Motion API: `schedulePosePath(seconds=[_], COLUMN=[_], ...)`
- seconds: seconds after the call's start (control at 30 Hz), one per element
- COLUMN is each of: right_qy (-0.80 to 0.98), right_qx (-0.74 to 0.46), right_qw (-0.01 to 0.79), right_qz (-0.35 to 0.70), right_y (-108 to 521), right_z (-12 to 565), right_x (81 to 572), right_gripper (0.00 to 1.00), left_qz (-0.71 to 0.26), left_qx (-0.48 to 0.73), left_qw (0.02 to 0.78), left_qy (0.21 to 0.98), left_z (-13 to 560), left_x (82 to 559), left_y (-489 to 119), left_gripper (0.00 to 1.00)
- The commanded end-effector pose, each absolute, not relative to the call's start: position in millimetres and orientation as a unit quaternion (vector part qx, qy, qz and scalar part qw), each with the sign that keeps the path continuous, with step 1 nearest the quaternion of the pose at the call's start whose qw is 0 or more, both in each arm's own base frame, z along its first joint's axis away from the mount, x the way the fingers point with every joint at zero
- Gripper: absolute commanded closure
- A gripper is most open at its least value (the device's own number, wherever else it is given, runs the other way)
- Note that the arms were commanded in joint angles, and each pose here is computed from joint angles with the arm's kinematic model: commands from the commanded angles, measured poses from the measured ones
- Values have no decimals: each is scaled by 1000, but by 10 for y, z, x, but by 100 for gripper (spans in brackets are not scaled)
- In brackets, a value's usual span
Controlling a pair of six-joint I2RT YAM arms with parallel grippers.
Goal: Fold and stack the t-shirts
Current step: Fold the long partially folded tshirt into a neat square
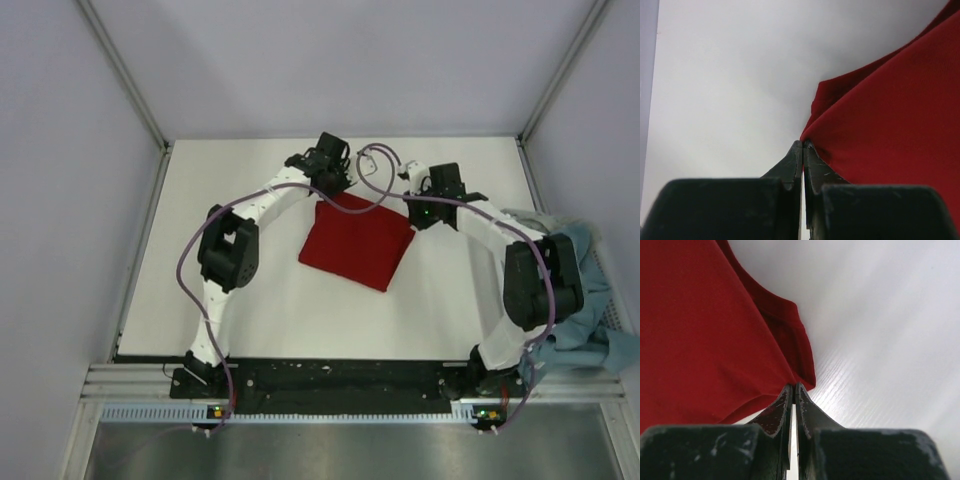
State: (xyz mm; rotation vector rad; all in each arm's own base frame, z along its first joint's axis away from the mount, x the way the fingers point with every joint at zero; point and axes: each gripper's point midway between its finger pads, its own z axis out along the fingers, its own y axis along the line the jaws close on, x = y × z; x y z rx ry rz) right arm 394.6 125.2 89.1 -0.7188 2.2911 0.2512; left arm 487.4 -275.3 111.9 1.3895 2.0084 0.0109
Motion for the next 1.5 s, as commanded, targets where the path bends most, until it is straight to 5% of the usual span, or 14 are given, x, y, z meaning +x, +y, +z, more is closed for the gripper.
schedulePosePath(seconds=[0.0, 0.17, 0.33, 0.63, 1.03, 1.47], right_qy=[903, 915, 926, 944, 941, 939], right_qx=[-238, -216, -191, -61, 5, 25], right_qw=[350, 335, 323, 322, 298, 268], right_qz=[75, 63, 37, 32, 162, 212], right_y=[1104, 1072, 1001, 828, 1139, 1270], right_z=[830, 658, 536, 824, 999, 657], right_x=[4185, 4325, 4504, 4662, 3844, 3540], right_gripper=[100, 100, 95, 62, 19, 19], left_qz=[60, 78, 97, 97, -168, -245], left_qx=[479, 465, 452, 356, 276, 190], left_qw=[385, 363, 362, 418, 323, 195], left_qy=[787, 804, 810, 830, 890, 931], left_z=[1251, 1024, 894, 1437, 1277, 431], left_x=[5281, 5355, 5467, 5747, 4686, 4482], left_y=[-2670, -2631, -2594, -2323, -2590, -2669], left_gripper=[100, 100, 80, 52, 32, 26])
